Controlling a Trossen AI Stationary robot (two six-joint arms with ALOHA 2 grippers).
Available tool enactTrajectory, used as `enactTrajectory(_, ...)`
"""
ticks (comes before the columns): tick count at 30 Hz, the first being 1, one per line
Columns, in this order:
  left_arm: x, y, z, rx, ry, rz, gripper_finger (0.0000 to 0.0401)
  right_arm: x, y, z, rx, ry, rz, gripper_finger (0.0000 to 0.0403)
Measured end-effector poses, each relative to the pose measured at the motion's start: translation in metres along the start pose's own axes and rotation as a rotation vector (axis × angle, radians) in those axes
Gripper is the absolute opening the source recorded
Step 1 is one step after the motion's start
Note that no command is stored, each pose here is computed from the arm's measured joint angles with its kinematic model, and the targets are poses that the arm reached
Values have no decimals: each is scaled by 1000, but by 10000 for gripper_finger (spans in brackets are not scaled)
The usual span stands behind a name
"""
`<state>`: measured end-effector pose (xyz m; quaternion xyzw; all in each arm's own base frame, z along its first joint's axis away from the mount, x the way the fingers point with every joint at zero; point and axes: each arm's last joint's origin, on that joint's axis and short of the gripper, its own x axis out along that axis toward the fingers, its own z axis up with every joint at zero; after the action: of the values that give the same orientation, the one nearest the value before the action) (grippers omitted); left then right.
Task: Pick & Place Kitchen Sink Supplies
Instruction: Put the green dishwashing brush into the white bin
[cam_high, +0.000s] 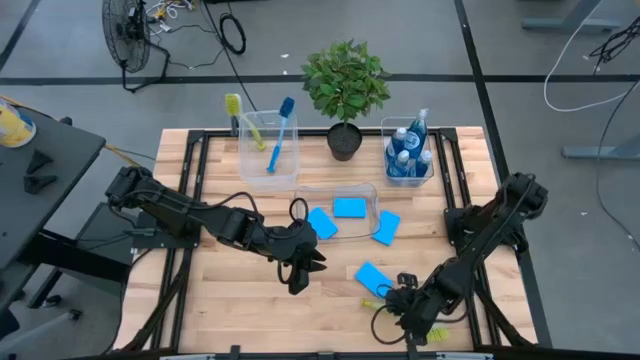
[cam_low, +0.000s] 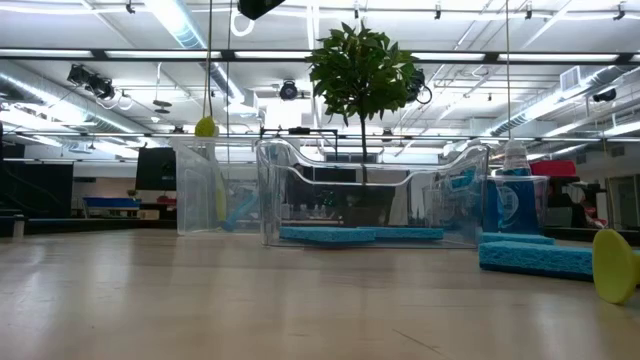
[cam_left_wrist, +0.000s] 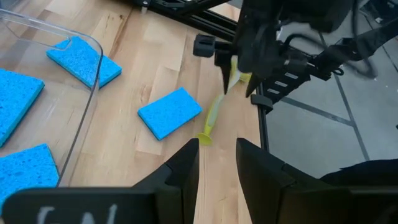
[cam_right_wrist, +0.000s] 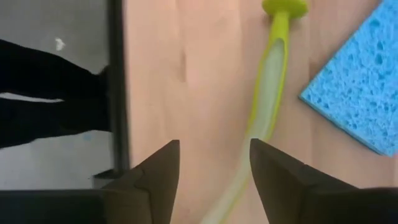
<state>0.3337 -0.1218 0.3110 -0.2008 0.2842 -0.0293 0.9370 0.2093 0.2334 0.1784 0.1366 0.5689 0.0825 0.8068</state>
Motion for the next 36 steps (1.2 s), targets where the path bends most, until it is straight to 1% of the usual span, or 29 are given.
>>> enactTrajectory(6,0,0,0,0,0,1,110,15,-6,-2,34,41,-62,206)
enactTrajectory(15,0,2,-2,4,25,16,110,17,-10,-3,33,38,-115,206)
enactTrajectory(23,0,2,-3,5,32,21,110,26,-11,-5,16,61,-133,206)
enactTrajectory(28,0,2,-4,6,36,28,110,36,-9,-6,26,82,-102,206)
enactTrajectory(32,0,3,-4,8,42,32,110,37,-8,-6,29,87,-86,206)
enactTrajectory(34,0,3,-4,11,42,36,110,37,-8,-6,28,95,-88,201)
enactTrajectory(36,0,3,-4,16,43,37,110,37,-8,-6,29,104,-84,188)
